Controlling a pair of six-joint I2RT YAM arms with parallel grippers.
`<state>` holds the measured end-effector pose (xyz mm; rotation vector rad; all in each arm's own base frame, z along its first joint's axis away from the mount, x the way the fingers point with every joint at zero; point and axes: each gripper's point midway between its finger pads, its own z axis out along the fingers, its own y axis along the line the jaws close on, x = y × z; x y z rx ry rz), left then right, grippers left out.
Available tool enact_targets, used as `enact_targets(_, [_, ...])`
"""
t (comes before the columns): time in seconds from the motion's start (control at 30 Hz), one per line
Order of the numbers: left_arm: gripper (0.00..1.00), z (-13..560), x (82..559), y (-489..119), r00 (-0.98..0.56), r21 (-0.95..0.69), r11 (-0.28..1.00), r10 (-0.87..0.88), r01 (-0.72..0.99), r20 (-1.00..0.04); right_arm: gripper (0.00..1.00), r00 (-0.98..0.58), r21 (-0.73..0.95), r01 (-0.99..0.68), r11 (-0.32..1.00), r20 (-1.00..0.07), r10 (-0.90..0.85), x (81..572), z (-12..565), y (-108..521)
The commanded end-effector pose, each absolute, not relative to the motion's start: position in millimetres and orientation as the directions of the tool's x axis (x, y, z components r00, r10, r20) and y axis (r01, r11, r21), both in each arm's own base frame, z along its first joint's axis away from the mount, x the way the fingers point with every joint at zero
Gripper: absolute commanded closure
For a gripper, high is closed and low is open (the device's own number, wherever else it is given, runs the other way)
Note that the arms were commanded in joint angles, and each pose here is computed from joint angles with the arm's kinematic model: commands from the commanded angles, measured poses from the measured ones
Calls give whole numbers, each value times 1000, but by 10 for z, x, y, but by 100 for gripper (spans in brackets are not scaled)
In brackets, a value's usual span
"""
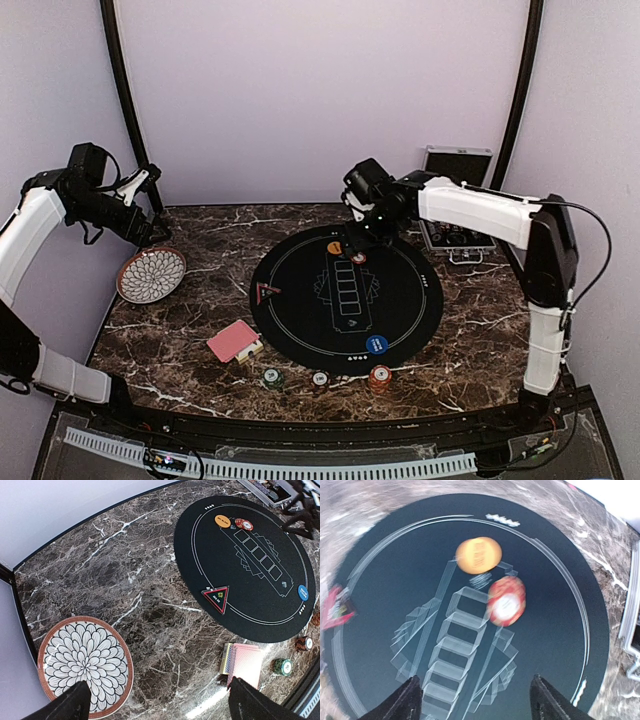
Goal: Distribute texas hold em gaming equipment
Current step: Pick up the pile of poker chips from the pile of poker chips.
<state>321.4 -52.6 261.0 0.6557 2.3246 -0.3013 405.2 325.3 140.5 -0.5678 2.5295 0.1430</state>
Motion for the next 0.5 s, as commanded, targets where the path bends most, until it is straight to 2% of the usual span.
enact_targets(0.0, [1,2699,3118,-529,-610,-11,839,386,544,-692,20,-743,-14,-497,867,-510,-434,3267,1432,3335])
enact_targets(0.1, [1,2696,3111,-531,-609,-11,838,387,546,-693,15,-745,-12,-555,832,-437,-504,2645,1270,3311])
enact_targets(0.27, [1,2678,3102,-551,-614,-25,836,382,548,-691,11,-755,34,-598,801,-360,-548,1899,1139,3238])
enact_targets(0.47, [1,2692,3086,-555,-618,-30,835,382,549,-687,7,-753,17,-625,781,-278,-596,1483,1008,3120])
